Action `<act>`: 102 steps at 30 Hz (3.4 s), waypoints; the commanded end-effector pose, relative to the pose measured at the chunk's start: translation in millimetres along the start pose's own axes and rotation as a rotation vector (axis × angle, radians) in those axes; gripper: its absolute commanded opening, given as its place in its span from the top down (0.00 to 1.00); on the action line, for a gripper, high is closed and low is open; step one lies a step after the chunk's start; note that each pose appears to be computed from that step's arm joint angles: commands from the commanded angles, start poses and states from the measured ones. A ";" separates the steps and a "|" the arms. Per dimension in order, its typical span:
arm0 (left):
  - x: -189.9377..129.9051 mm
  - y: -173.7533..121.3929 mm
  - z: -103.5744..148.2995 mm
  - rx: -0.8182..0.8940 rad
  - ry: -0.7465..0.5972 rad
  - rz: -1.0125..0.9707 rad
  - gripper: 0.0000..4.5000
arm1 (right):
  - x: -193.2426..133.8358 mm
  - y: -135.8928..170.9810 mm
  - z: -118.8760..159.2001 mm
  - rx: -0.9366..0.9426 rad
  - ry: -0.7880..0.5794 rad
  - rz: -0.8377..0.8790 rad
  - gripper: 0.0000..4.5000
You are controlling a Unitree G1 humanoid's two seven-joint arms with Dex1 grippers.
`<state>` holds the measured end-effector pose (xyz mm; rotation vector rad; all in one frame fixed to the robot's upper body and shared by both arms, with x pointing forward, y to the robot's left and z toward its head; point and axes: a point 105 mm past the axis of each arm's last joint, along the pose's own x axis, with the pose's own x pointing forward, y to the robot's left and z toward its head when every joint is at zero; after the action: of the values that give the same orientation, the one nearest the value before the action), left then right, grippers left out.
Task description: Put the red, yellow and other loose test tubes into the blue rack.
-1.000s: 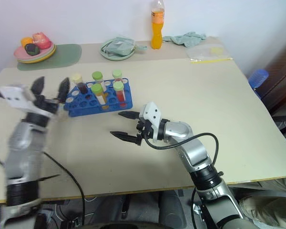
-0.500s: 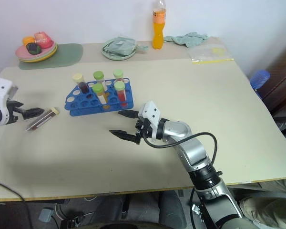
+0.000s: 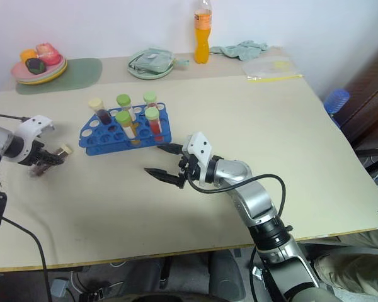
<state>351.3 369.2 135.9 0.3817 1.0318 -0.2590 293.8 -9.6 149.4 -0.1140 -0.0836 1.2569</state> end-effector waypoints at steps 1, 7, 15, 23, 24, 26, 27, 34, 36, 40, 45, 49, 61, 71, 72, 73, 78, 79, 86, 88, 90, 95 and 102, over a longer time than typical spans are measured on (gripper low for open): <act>-17.8 21.4 12.9 -0.008 -0.101 0.124 0.82 | -1.4 3.1 13.7 -0.034 -0.044 0.000 0.19; -80.9 59.1 89.8 -0.082 -0.840 0.533 0.82 | -4.6 5.3 11.8 -0.024 -0.042 0.001 0.19; -102.3 -39.4 87.5 -0.215 -1.490 0.502 0.82 | -4.3 6.3 10.0 -0.014 -0.036 0.026 0.19; -59.7 -130.2 82.6 -0.262 -1.514 0.498 0.82 | -2.4 5.7 9.6 -0.008 -0.035 0.039 0.19; -56.7 -132.6 84.0 -0.272 -1.507 0.504 0.82 | -2.3 5.7 9.7 -0.008 -0.035 0.039 0.19; -49.9 -136.8 86.7 -0.286 -1.497 0.512 0.82 | -2.4 5.8 9.7 -0.008 -0.034 0.040 0.19; -46.3 -138.1 87.6 -0.291 -1.493 0.514 0.82 | -2.3 6.0 9.7 -0.007 -0.034 0.040 0.19; -32.0 -147.3 95.2 -0.295 -1.467 0.508 0.82 | -3.5 6.0 10.1 -0.006 -0.037 0.022 0.19; -28.1 -149.3 96.0 -0.287 -1.453 0.499 0.82 | -3.7 5.8 10.2 -0.007 -0.037 0.016 0.19; -20.9 -151.4 94.6 -0.264 -1.416 0.494 0.82 | -3.9 5.5 10.3 -0.006 -0.040 0.008 0.19; -17.6 -150.2 92.0 -0.282 -1.395 0.491 0.82 | -3.6 5.3 10.5 -0.002 -0.043 0.010 0.19; -14.2 -150.2 91.3 -0.285 -1.382 0.489 0.82 | -2.9 5.5 10.9 -0.001 -0.044 0.018 0.19; -3.5 -143.3 84.5 -0.292 -1.318 0.543 0.82 | -2.4 5.7 10.8 0.003 -0.046 0.018 0.19; 2.5 -145.3 84.1 -0.354 -1.312 0.502 0.29 | -2.0 6.6 10.9 0.005 -0.048 0.020 0.19; 2.9 -144.2 83.5 -0.364 -1.310 0.505 0.17 | -1.8 6.8 10.9 0.005 -0.048 0.021 0.19; 3.2 -143.7 83.2 -0.371 -1.309 0.507 0.05 | -1.9 6.9 10.9 0.005 -0.048 0.021 0.19; 1.0 -141.9 81.5 -0.395 -1.323 0.507 0.02 | -1.9 7.0 10.8 0.006 -0.048 0.023 0.19; 1.3 -142.0 81.1 -0.394 -1.321 0.507 0.02 | -2.2 6.8 10.8 0.007 -0.048 0.023 0.19; -7.9 -141.9 88.5 -0.374 -1.318 0.457 0.02 | -2.5 6.8 10.5 0.012 -0.049 0.024 0.19; -10.6 -141.3 90.9 -0.367 -1.309 0.438 0.02 | -2.8 6.5 10.5 0.013 -0.049 0.023 0.19; -9.8 -142.2 93.8 -0.353 -1.276 0.407 0.02 | -2.8 6.4 10.3 0.016 -0.050 0.022 0.19; -7.0 -145.2 103.5 -0.371 -1.182 0.315 0.02 | -2.2 6.2 10.1 0.020 -0.051 0.024 0.19; -6.5 -149.9 118.0 -0.362 -1.097 0.227 0.02 | -1.3 5.3 10.1 0.020 -0.053 0.021 0.19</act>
<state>382.5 189.5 154.4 -0.0113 -0.0305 -0.0150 288.0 -10.0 146.3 -0.0725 -0.0626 1.2776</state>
